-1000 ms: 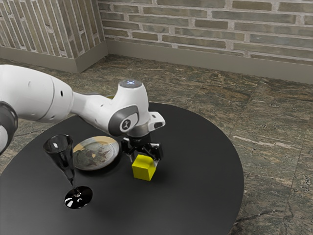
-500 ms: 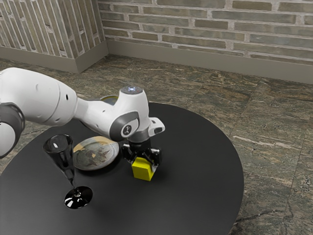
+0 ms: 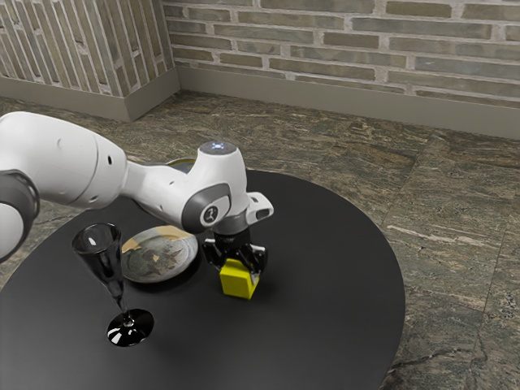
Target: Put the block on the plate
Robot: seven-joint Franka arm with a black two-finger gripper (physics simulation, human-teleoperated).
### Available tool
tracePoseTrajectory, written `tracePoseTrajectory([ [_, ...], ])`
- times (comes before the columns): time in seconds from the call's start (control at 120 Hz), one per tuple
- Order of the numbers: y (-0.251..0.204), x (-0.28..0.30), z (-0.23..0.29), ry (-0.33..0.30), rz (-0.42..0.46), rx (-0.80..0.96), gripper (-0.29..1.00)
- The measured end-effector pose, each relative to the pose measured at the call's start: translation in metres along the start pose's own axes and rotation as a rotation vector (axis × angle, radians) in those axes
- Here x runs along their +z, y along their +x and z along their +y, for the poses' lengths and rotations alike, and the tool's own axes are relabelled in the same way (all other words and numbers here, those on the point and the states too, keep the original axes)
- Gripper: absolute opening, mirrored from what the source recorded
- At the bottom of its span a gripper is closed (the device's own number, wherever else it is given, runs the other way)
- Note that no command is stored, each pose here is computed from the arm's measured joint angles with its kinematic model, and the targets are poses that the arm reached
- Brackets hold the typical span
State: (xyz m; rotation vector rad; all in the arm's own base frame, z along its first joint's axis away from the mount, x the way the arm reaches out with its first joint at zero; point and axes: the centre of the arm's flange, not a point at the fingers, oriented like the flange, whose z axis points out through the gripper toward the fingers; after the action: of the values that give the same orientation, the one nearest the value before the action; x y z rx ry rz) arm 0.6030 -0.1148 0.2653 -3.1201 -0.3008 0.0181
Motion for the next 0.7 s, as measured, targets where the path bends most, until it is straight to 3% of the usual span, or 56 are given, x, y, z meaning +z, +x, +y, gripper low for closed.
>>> tracePoseTrajectory([
  [0.7,0.012,-0.057,-0.015,0.002,0.063,-0.012,0.44],
])
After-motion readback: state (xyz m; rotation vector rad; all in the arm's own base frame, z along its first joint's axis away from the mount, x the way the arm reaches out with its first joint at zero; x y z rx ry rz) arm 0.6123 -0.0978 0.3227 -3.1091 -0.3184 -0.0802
